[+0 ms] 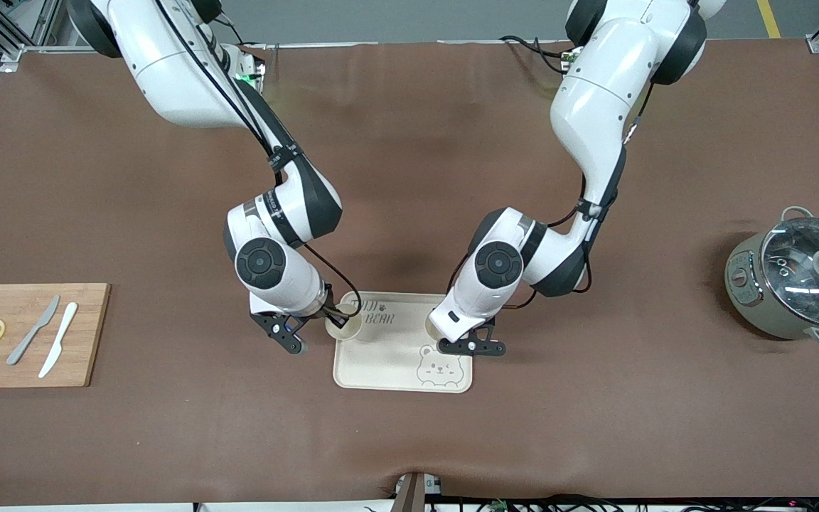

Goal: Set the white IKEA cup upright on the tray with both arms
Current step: 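Carry the held cup with the right gripper onto the tray beside the other cup, then open the right gripper and lift away while the left gripper releases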

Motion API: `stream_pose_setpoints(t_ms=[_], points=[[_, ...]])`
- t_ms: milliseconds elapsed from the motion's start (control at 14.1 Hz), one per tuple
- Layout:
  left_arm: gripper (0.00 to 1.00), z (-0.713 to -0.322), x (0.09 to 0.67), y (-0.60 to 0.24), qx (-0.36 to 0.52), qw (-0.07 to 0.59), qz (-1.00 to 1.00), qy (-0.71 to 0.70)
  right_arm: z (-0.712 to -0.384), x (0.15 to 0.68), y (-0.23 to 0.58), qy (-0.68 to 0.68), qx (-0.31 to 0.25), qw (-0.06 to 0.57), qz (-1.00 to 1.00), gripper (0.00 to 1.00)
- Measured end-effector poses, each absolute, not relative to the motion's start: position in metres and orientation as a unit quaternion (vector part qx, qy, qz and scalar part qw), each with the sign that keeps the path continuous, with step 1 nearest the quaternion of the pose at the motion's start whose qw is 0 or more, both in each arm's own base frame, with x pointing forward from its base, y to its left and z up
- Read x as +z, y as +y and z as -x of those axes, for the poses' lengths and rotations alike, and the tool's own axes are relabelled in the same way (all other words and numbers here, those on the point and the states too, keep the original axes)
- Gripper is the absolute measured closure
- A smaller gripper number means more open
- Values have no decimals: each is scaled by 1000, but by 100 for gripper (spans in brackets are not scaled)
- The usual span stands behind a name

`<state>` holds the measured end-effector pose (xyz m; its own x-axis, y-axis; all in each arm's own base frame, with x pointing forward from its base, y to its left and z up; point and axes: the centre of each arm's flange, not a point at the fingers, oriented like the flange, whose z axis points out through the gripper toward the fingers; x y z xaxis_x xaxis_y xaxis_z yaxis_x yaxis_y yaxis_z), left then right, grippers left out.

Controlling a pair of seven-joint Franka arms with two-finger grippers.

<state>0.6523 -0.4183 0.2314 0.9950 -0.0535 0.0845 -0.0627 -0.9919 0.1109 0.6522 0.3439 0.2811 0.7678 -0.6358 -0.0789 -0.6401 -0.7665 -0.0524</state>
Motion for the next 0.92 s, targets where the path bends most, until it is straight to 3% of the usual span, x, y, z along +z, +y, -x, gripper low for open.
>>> stream_pose_setpoints(t_ms=[354, 566, 920], points=[[96, -650, 231, -422, 42, 58, -997, -32, -645, 254, 359, 341, 31, 35, 939, 93], [67, -649, 230, -425, 43, 58, -997, -34, -647, 245, 356, 343, 30, 33, 938, 82], [17, -654, 234, -420, 52, 57, -997, -30, -661, 268, 340, 350, 40, 22, 936, 32]])
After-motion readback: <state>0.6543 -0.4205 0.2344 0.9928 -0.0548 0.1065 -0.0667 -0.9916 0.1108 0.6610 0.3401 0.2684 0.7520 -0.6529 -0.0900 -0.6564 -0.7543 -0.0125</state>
